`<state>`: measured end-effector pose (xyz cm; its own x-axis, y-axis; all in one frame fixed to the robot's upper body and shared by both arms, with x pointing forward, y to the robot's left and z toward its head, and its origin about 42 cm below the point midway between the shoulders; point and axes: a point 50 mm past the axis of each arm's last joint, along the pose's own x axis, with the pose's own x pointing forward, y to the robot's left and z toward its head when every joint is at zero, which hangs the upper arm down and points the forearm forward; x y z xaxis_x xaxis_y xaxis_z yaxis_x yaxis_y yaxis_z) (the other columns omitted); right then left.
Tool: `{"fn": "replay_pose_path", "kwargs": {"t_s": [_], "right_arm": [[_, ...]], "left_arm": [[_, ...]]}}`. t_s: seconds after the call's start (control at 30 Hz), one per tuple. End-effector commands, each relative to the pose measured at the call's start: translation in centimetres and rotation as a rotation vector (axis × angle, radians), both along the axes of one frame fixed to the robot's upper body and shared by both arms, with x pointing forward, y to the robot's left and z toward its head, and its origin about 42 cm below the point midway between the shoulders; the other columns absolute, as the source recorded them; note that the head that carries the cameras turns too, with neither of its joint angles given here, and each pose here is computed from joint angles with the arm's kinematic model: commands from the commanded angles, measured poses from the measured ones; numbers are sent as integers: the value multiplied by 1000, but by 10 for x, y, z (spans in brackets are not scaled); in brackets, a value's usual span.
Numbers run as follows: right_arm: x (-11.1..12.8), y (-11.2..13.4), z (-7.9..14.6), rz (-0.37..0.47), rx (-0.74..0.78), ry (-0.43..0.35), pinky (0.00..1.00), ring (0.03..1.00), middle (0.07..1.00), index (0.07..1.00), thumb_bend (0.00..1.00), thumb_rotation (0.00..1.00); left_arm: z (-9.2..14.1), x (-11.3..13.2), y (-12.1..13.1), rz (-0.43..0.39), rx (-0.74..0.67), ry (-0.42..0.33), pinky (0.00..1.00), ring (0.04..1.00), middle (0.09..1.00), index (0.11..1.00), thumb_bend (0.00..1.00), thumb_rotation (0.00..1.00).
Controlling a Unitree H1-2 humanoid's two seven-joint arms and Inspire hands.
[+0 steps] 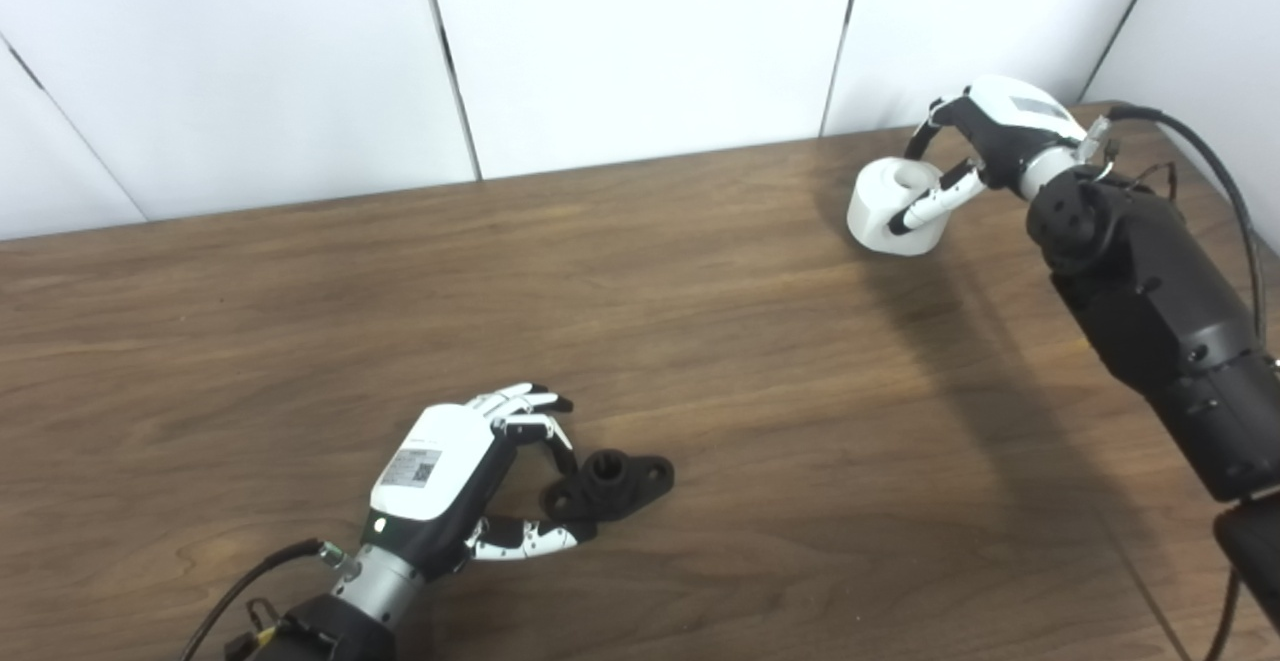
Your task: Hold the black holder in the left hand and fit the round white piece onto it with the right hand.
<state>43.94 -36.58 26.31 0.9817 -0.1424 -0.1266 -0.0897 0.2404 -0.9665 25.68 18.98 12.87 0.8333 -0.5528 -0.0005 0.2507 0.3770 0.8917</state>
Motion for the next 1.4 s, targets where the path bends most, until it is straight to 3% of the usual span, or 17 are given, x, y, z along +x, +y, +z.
{"fn": "replay_pose_path", "kwargs": {"t_s": [0.0,0.33,0.37,0.4,0.43,0.5,1.07,1.37], "right_arm": [[6,-1,35,23,-34,-114,992,1000,909,633,953,302],[5,-2,32,24,-3,-113,980,1000,903,589,924,217],[5,-2,32,28,2,-116,975,1000,896,540,730,181],[4,-2,31,31,5,-120,973,1000,886,514,630,161],[4,-2,31,34,7,-126,974,997,875,497,568,146],[3,-2,31,39,7,-139,975,989,861,488,536,137],[2,-6,34,41,-3,-151,987,980,844,485,524,134],[-15,19,64,148,-62,-132,1000,974,841,485,525,136]], "left_arm": [[-23,-8,4,13,92,123,818,872,811,489,513,52],[-22,-8,4,14,91,114,815,866,808,489,513,51],[-22,-8,3,14,90,115,810,867,808,489,513,51],[-22,-8,3,15,90,115,804,868,809,489,513,51],[-22,-8,3,15,88,115,798,868,809,489,513,51],[-22,-8,3,14,88,116,805,869,809,489,513,51],[-21,-7,-2,10,88,119,833,871,810,489,512,52],[-22,-7,-7,7,89,118,834,870,807,489,513,52]]}}
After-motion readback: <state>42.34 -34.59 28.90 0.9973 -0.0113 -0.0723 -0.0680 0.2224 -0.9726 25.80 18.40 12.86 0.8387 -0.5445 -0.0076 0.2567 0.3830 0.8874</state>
